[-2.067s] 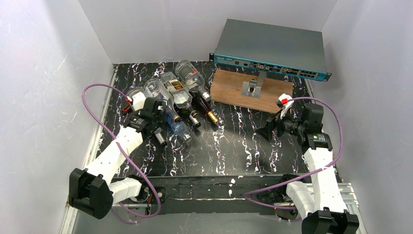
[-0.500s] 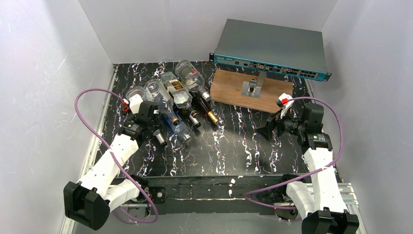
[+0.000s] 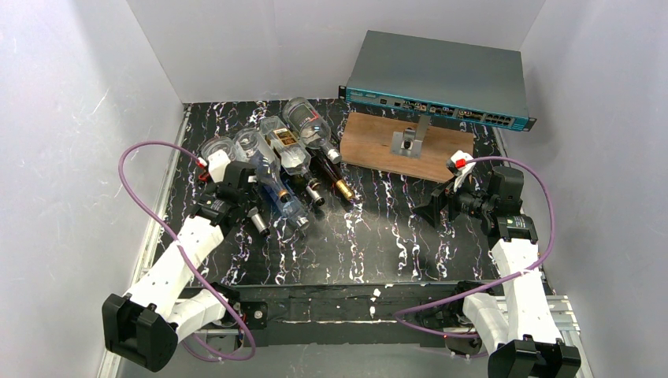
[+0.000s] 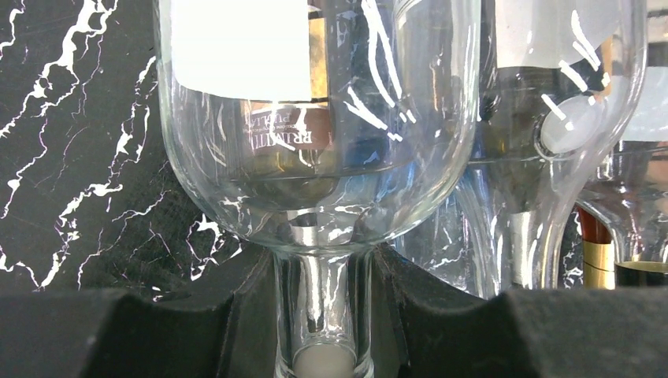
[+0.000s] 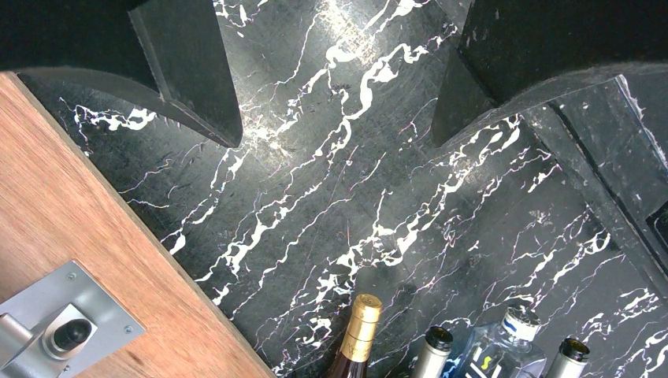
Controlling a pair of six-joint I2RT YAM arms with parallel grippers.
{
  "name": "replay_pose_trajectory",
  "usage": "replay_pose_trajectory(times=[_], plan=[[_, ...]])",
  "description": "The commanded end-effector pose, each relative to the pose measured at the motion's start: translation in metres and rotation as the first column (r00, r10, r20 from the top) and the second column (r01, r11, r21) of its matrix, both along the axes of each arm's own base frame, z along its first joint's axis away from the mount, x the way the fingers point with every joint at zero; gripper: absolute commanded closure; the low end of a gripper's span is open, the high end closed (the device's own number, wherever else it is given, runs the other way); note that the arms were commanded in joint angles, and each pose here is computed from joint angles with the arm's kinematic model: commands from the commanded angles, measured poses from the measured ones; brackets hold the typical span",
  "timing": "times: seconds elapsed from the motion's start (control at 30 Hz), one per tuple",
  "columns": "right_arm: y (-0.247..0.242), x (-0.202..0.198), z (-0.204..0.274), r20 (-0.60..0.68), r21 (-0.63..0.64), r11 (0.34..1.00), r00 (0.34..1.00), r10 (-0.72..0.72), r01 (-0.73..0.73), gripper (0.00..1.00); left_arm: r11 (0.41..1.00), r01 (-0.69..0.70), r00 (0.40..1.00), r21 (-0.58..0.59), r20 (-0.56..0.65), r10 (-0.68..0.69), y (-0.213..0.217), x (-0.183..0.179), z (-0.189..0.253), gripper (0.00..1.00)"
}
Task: Take the wine bottle off the wine rack
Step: Pick up the wine bottle from the wine rack.
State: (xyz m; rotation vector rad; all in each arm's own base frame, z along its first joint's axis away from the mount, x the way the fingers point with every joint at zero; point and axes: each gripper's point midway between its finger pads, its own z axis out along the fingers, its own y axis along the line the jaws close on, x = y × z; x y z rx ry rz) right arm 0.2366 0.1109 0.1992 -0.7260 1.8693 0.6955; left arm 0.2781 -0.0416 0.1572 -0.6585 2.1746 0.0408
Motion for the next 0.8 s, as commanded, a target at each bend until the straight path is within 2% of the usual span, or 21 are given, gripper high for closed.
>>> replay_pose_trajectory(times=[0.0,0.27,0.77], plan=[[-0.001,0.002,0.002,0.038,-0.006,1.0,0.999,0.004,-0.004,0.0,0.993,-0.113,0.948,-0.034,0.296,0.118,0.012,0.034,0.084,1.0],[-0.001,0.002,0.003,0.04,-0.006,1.0,0.999,0.005,-0.005,0.0,0.992,-0.121,0.941,-0.025,0.316,0.122,0.015,0.032,0.095,1.0],[-0.001,0.002,0.003,0.04,-0.007,1.0,0.999,0.003,-0.003,0.0,0.998,-0.047,0.948,-0.05,0.313,0.06,0.011,0.011,0.103,1.0]])
